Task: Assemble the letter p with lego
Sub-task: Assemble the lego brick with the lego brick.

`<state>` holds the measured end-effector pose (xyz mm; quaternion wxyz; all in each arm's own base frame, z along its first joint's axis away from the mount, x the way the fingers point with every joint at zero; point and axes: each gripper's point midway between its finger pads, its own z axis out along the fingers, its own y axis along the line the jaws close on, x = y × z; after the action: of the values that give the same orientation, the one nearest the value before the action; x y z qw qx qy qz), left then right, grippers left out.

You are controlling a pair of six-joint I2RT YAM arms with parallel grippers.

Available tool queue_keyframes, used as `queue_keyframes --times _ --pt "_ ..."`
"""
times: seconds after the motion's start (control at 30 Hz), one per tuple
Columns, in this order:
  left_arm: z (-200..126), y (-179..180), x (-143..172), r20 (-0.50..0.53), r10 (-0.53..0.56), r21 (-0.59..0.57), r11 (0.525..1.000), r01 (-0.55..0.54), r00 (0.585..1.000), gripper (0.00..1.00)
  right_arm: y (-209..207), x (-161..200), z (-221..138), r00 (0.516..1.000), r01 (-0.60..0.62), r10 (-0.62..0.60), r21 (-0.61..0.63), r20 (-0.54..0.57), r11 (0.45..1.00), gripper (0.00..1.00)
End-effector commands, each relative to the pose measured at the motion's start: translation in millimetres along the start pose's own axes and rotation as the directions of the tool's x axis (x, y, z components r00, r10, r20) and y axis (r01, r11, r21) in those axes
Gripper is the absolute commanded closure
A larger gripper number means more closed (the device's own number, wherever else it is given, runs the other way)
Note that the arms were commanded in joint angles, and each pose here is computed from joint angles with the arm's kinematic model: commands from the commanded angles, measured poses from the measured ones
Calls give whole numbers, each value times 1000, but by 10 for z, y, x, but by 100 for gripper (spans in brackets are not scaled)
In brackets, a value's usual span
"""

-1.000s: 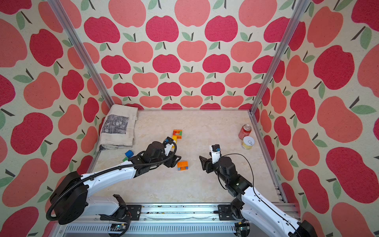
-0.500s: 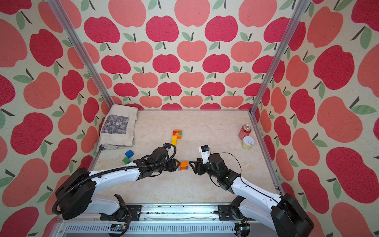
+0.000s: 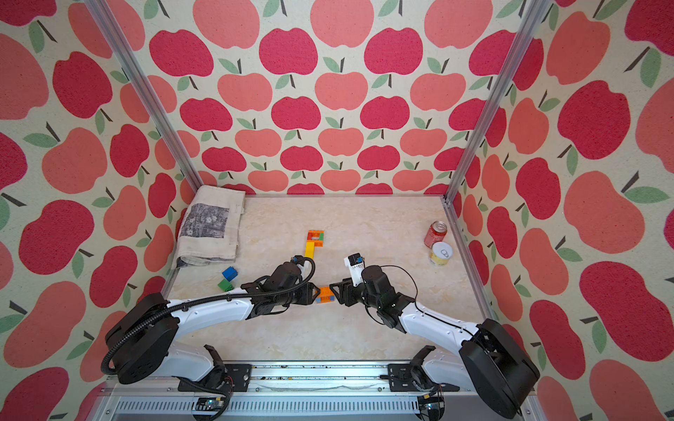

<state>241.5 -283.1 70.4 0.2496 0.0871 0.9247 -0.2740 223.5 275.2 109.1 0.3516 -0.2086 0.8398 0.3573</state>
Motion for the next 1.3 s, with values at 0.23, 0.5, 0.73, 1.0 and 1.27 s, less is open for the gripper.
queue_keyframes --times 0.23,0.5,0.73,1.0,1.27 --pt "119 173 189 -59 -14 -56 998 11 998 62 85 -15 204 999 14 -15 -21 -41 1000 43" --pt "131 203 214 -75 0 -73 997 -6 997 65 -276 421 374 989 44 -26 125 -143 991 54" --pt "159 258 250 -91 -3 -93 996 -5 996 67 -185 352 320 993 37 -27 95 -111 995 55" --pt "115 119 47 -45 27 -66 997 -30 999 57 16 -61 108 994 108 -105 82 -41 991 46" --pt "-206 17 -410 78 82 -62 995 -77 994 33 11 -452 -355 969 235 -245 189 33 954 35"
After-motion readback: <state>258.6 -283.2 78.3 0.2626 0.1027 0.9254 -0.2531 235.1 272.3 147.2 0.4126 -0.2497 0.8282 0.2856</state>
